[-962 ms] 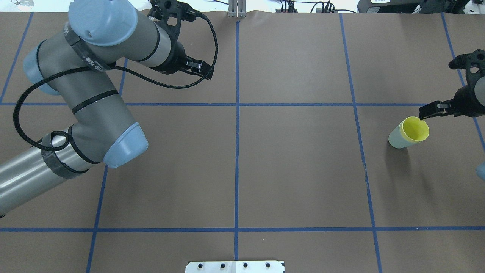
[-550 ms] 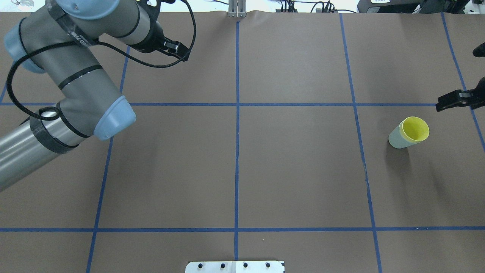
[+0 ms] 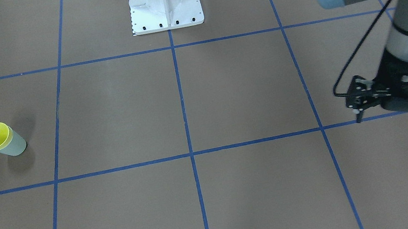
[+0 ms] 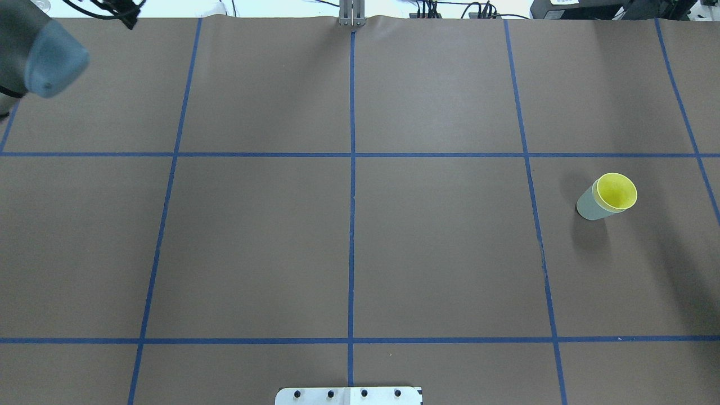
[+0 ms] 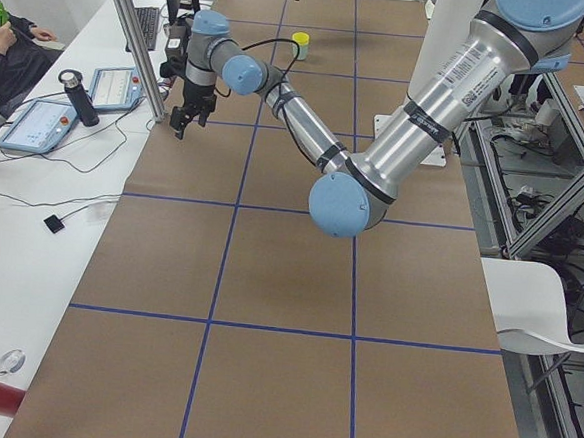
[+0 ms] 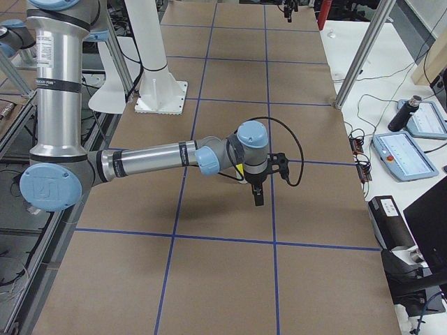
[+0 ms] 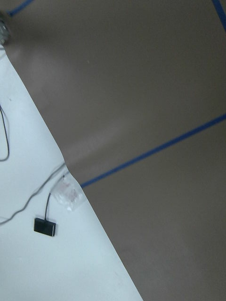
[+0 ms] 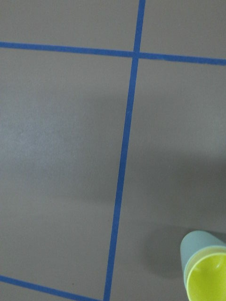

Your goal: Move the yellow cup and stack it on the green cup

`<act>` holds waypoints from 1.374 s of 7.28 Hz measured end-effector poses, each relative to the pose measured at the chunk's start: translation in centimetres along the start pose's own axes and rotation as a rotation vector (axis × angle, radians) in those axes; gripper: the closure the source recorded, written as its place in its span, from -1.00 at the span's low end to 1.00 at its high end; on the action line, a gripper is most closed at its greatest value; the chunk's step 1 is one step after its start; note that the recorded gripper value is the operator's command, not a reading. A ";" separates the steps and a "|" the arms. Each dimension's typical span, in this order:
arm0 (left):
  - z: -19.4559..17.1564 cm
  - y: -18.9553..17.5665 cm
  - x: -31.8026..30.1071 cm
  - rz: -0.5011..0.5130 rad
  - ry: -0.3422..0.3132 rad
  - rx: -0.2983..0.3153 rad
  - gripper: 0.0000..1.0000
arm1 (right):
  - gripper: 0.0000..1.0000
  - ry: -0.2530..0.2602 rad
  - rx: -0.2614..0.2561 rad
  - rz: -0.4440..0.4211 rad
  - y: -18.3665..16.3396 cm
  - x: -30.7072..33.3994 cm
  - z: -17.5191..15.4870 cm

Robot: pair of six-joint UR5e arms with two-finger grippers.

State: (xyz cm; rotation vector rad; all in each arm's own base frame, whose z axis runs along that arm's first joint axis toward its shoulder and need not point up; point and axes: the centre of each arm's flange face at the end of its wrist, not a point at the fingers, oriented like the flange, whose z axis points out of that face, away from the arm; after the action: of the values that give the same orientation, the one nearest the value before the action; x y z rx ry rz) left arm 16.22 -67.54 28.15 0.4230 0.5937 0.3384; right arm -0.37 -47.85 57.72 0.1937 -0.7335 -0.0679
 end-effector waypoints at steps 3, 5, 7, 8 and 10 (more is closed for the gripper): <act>0.8 8.2 -17.0 -0.026 -0.001 -0.116 -1.00 | -0.98 -0.019 -0.034 0.063 3.3 6.3 -1.1; 2.3 15.8 -25.4 -0.057 -0.004 -0.187 -1.00 | -0.98 -0.018 -0.063 0.112 4.5 7.5 -1.3; 3.4 22.8 -29.5 -0.095 0.041 -0.202 -1.00 | -0.98 -0.015 -0.077 0.134 5.6 8.2 -1.0; 4.3 25.2 -30.2 -0.101 0.053 -0.190 -1.00 | -0.98 -0.012 -0.080 0.139 6.1 8.4 -0.9; 5.2 27.2 -30.6 -0.080 0.050 -0.154 -1.00 | -0.98 -0.010 -0.057 0.149 6.4 8.9 -1.8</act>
State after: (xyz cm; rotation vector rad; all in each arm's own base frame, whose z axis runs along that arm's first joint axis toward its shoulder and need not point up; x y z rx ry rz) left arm -9.56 -58.51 59.12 0.2430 0.6271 0.3159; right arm 7.39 -42.51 63.58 0.0839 -0.7533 0.0515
